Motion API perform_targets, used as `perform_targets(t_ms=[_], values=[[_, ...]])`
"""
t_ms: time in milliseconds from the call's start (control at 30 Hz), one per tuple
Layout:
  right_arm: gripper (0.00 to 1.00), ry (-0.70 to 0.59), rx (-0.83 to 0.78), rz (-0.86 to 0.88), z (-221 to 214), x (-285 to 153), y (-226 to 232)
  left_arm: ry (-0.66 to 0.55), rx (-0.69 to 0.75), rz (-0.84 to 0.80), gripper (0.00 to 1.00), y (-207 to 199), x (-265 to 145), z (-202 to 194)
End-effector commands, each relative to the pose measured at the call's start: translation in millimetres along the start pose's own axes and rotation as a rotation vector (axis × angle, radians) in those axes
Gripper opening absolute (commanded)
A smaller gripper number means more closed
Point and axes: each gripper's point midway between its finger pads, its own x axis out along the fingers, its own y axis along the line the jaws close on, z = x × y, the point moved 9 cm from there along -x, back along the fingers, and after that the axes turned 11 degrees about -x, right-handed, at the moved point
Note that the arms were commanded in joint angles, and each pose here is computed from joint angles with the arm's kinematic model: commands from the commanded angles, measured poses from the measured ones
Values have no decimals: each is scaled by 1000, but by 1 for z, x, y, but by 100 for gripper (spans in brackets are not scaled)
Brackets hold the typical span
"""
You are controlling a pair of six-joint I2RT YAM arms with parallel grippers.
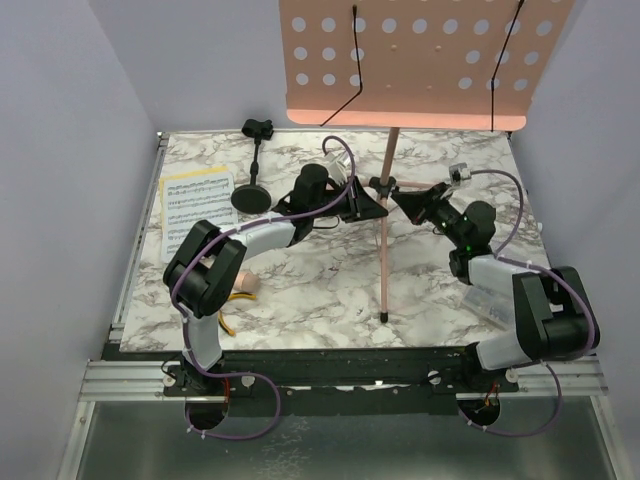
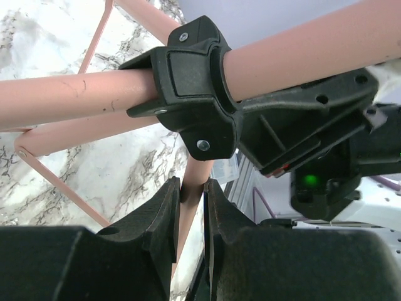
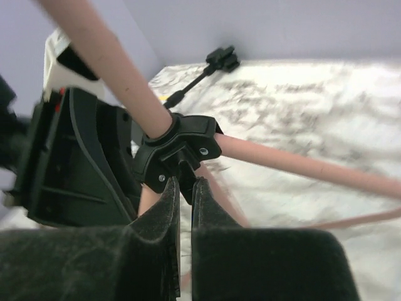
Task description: Set up the instrument practice props
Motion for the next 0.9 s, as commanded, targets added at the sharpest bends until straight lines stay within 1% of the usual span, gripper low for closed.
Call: perform_targets(t_ms=[0, 67, 133, 167, 267, 300, 400, 433, 500, 633, 667, 767, 867], values=[[0, 195, 514, -228, 16, 11, -2, 78, -188, 329, 22, 85, -7, -31], [0, 302, 627, -310, 22, 18, -6, 76, -187, 332, 22, 85, -7, -31], [0, 365, 746, -418, 24, 18, -7, 77, -187, 333, 22, 86, -6, -31], [0, 387, 843, -493, 24, 15, -7, 79, -192, 334, 21, 87, -6, -32], [0, 403, 1110, -603, 24, 3, -11, 78, -188, 339, 22, 88, -6, -32], [0, 408, 1200, -598, 26, -1, -11, 78, -184, 340, 21, 88, -6, -33], [0, 335, 1416, -500, 34, -5, -9, 82, -184, 335, 22, 87, -5, -33], [0, 309, 1442, -460, 37, -4, -8, 82, -183, 333, 22, 86, -5, -33], [0, 288, 1466, -438, 43, 0, -10, 79, -179, 332, 22, 85, -6, -32], [0, 304, 1486, -506, 44, 0, -14, 83, -175, 323, 23, 82, -6, -32], [0, 282, 1498, -514, 43, -3, -14, 84, -174, 320, 23, 81, -6, -32], [0, 204, 1609, -550, 36, -14, -13, 83, -165, 315, 23, 79, -6, -31], [0, 118, 1700, -522, 33, -22, -11, 88, -163, 313, 23, 79, -5, -32]])
